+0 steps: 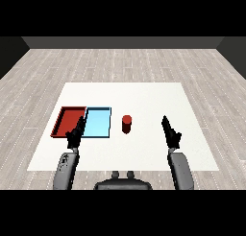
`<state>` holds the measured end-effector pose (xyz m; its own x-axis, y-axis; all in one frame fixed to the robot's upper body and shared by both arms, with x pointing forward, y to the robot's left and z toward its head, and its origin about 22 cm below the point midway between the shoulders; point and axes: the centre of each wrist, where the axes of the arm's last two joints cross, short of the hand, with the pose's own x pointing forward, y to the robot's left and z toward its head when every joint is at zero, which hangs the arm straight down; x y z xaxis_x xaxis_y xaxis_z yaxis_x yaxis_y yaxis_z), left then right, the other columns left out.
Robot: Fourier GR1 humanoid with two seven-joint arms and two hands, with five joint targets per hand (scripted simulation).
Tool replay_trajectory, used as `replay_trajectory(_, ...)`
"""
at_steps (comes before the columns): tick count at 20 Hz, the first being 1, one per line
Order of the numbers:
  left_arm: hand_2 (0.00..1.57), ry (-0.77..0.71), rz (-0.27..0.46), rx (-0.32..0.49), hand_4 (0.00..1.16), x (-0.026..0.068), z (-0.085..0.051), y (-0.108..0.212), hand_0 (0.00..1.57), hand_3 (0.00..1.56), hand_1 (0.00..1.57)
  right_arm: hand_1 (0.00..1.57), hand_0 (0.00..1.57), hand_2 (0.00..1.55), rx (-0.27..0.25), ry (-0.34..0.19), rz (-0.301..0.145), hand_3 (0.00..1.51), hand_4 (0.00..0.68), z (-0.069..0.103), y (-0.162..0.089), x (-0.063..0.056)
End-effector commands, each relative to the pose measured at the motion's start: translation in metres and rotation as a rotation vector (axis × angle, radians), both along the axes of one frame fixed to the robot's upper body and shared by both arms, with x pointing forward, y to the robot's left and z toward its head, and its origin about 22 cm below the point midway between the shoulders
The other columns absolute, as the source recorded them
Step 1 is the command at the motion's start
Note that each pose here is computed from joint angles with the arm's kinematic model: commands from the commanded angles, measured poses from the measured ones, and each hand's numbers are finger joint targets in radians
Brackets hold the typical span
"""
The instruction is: Pick the red can and put it in the red box
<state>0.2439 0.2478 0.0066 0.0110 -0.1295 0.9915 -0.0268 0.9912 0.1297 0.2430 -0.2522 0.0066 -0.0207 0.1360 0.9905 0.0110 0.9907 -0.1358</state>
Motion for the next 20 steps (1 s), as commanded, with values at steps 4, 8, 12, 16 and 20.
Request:
replay_trajectory(4, 0.0, -0.024, -0.039, -0.024, 0.0, -0.0009, 0.0, 0.001, 0.0, 0.0, 0.0, 0.0, 0.0, 0.0, 0.036, -0.008, -0.005, 0.0, 0.0, 0.001, -0.007, -0.002)
replay_trajectory(8, 0.0, -0.429, -0.079, -0.145, 0.0, 0.009, 0.036, -0.014, 0.0, 0.0, 0.0, 0.0, 0.0, 0.0, 0.137, -0.301, 0.092, 0.0, 0.0, 0.025, -0.001, 0.002)
replay_trajectory(12, 0.0, -0.488, -0.086, -0.125, 0.0, -0.002, 0.028, 0.019, 0.0, 0.0, 0.0, 0.0, 0.0, 0.0, 0.144, -0.33, 0.107, 0.0, 0.0, 0.013, -0.012, -0.006)
replay_trajectory(16, 0.0, -0.489, -0.106, -0.157, 0.0, 0.001, 0.005, 0.009, 0.0, 0.0, 0.0, 0.0, 0.0, 0.0, 0.149, -0.336, 0.119, 0.0, 0.0, 0.003, -0.009, 0.004)
replay_trajectory(20, 0.0, -0.474, -0.098, -0.159, 0.0, 0.0118, 0.006, -0.008, 0.0, 0.0, 0.0, 0.0, 0.0, 0.0, 0.133, -0.327, 0.121, 0.0, 0.0, 0.013, -0.003, 0.0)
